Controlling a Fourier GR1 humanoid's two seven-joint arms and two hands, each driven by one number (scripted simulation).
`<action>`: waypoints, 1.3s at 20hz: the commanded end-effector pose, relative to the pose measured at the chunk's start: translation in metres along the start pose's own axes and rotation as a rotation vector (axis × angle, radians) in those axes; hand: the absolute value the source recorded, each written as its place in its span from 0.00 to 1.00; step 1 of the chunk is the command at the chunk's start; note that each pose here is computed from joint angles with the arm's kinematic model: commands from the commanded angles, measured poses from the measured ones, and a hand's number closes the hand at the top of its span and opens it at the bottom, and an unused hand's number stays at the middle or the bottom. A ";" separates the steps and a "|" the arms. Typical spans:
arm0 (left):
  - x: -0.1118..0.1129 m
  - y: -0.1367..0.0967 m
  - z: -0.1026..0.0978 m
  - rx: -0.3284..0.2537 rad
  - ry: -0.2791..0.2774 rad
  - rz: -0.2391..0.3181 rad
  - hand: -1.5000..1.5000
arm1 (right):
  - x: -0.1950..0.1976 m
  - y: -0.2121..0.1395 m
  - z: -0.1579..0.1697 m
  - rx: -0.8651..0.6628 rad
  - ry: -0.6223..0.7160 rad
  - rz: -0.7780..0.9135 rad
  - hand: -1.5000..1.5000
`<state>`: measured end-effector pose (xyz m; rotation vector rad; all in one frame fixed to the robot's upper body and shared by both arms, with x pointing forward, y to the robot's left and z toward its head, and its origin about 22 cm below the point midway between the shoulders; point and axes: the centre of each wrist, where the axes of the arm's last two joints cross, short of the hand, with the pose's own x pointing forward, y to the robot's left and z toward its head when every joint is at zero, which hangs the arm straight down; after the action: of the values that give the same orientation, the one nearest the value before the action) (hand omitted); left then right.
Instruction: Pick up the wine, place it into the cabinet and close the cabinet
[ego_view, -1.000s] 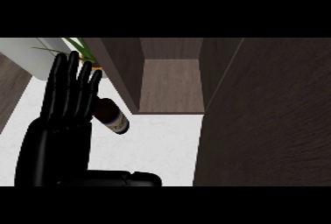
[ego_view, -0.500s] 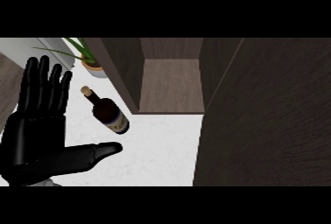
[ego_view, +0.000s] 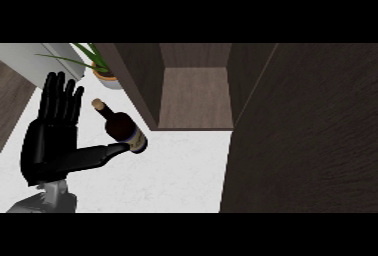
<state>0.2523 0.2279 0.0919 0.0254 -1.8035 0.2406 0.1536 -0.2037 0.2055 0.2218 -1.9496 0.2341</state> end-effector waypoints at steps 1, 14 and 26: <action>-0.028 0.027 0.004 0.013 0.045 -0.011 0.00 | 0.013 0.006 0.018 0.028 -0.029 -0.029 0.00; -0.117 0.056 0.000 0.005 0.142 -0.027 0.00 | 0.004 -0.011 0.008 0.010 -0.043 -0.029 0.00; -0.187 0.070 0.027 -0.023 0.164 0.018 0.00 | 0.025 0.002 0.006 0.015 -0.046 -0.022 0.00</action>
<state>0.2671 0.2707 -0.0826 -0.0114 -1.6473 0.2283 0.1558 -0.2013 0.2080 0.2260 -1.9635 0.2336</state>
